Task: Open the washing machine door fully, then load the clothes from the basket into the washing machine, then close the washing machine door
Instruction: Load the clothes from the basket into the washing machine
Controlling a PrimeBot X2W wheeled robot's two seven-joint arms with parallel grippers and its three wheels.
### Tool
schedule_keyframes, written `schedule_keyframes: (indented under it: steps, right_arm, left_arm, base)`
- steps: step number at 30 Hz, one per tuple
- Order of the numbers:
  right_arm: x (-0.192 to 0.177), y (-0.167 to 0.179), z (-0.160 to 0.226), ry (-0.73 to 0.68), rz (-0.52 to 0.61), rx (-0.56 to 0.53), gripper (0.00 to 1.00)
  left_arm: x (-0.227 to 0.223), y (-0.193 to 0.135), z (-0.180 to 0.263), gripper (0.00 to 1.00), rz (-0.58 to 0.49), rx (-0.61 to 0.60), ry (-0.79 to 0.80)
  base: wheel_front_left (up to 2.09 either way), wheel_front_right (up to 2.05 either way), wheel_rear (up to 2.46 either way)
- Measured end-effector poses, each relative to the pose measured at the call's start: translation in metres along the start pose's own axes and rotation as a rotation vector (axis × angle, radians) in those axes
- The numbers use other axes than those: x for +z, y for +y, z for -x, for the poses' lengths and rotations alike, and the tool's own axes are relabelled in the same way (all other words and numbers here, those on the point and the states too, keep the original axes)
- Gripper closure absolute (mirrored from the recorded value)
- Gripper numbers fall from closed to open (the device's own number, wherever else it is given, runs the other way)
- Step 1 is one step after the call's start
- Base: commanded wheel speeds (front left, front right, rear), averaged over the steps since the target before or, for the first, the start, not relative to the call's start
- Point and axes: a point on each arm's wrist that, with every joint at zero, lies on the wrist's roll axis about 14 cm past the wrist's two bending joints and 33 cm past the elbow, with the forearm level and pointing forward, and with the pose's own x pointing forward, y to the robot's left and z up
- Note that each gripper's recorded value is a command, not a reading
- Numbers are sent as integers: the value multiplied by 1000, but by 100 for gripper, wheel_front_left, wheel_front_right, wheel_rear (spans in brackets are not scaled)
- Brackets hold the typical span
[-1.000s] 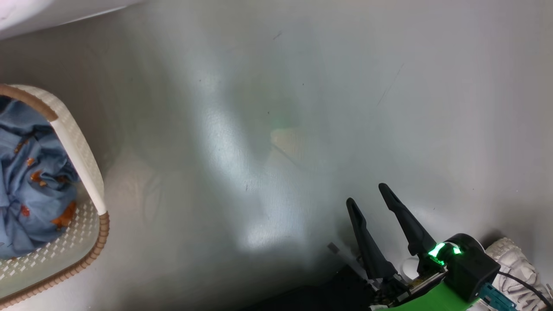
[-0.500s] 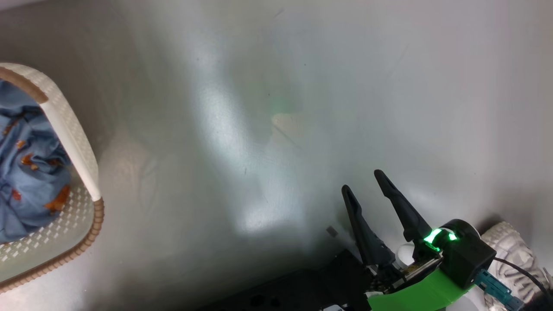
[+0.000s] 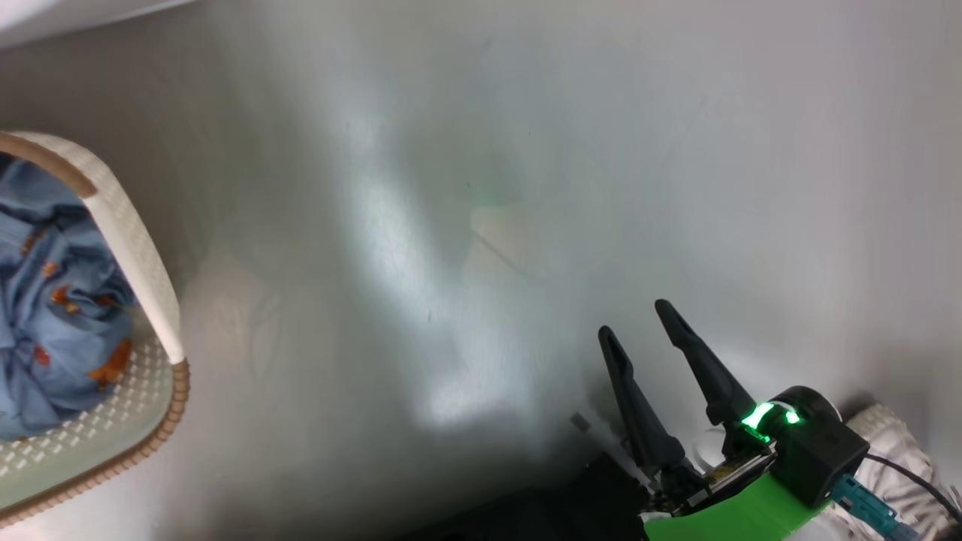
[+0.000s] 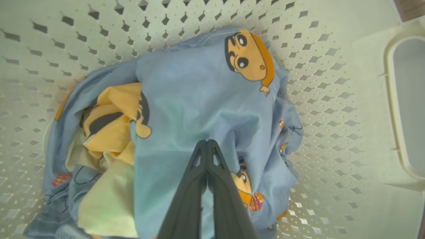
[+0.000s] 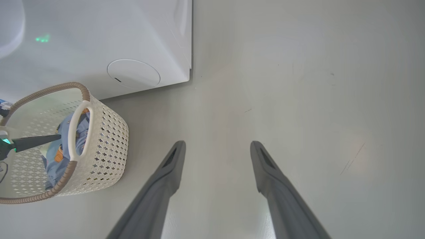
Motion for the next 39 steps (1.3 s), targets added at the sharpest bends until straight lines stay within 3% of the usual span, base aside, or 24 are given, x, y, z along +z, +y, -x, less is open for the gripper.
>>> schedule_keyframes:
  steps: [21,39]
  right_arm:
    - [53,10,6,-162,22,42,0]
    - [103,33,27,-313,48,116,0]
  left_arm:
    - [54,-45,49,100,12,-11,-224]
    - [114,-86,153,100,11,30,-576]
  base:
    - [0,0,0]
    - [0,0,0]
